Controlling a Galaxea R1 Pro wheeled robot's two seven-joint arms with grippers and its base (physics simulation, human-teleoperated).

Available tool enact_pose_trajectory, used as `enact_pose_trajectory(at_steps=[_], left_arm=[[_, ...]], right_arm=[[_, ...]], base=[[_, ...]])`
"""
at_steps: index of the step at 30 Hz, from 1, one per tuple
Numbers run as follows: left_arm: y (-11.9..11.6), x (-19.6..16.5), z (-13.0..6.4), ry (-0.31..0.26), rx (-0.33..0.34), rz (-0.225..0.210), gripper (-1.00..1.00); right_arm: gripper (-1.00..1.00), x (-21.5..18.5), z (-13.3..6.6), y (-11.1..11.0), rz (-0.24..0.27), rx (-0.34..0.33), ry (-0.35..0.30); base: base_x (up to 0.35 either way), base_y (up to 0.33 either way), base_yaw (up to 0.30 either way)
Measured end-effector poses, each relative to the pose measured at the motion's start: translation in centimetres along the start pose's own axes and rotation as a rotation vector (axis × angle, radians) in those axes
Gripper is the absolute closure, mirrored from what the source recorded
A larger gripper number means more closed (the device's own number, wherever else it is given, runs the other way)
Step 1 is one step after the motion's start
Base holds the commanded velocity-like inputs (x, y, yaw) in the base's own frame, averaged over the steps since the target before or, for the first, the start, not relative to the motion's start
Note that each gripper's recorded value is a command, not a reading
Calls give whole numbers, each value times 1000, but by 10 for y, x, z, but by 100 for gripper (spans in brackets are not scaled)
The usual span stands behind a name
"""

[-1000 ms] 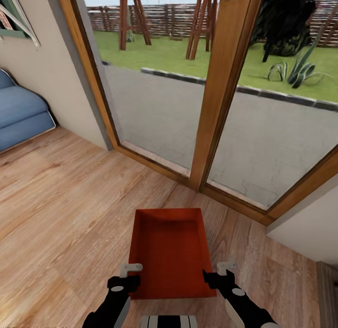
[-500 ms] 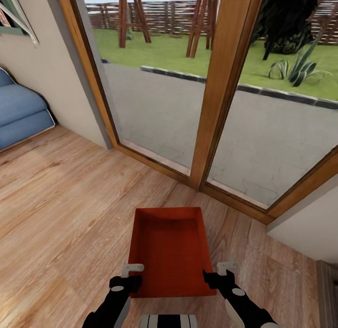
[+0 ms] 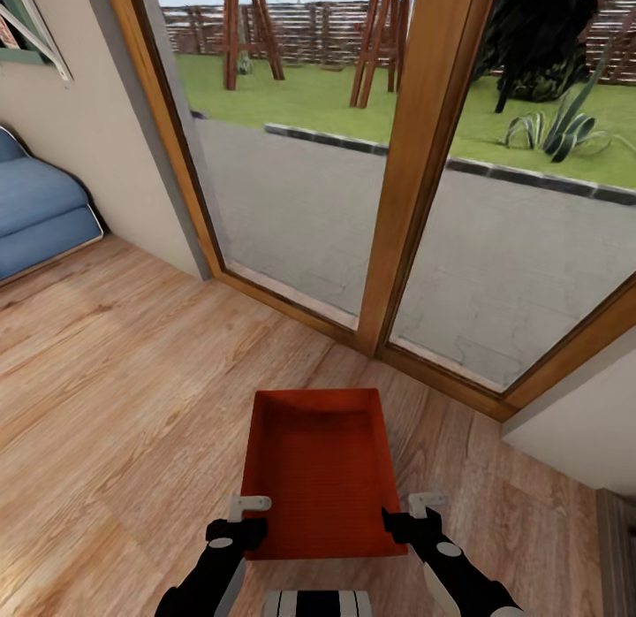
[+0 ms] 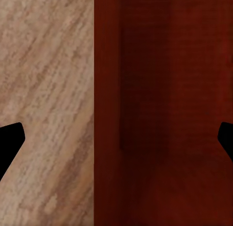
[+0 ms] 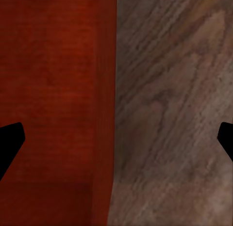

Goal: Move the two storage containers from the living room to the garage. In the garage, place one container on the floor and stack the other container on top of it (either order is fine).

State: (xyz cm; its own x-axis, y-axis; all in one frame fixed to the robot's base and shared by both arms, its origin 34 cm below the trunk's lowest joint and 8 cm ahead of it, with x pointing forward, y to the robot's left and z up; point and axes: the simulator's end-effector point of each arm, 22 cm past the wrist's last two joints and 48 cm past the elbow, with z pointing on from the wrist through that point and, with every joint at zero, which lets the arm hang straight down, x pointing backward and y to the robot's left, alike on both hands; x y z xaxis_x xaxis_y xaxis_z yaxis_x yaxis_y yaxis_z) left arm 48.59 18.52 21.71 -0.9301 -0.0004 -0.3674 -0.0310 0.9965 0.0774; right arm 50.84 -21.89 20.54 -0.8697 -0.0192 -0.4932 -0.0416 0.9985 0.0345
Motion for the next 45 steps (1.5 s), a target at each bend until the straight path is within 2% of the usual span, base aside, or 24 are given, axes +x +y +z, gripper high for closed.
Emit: enact_pose_trajectory(at_steps=[6, 18, 23, 45], left_arm=[[-1, 8, 11, 0, 0, 0, -100], [0, 7, 11, -2, -2, -2, -100], [6, 16, 22, 3, -15, -29, -100], [7, 17, 24, 3, -16, -34, -100]], right_arm=[[-100, 9, 10, 0, 0, 0, 0], [-100, 9, 10, 0, 0, 0, -1], [-100, 17, 18, -1, 0, 0, 0], [-100, 19, 20, -1, 0, 0, -1]], base=[[0, 0, 0], [0, 0, 0], [0, 0, 0], [0, 0, 0]])
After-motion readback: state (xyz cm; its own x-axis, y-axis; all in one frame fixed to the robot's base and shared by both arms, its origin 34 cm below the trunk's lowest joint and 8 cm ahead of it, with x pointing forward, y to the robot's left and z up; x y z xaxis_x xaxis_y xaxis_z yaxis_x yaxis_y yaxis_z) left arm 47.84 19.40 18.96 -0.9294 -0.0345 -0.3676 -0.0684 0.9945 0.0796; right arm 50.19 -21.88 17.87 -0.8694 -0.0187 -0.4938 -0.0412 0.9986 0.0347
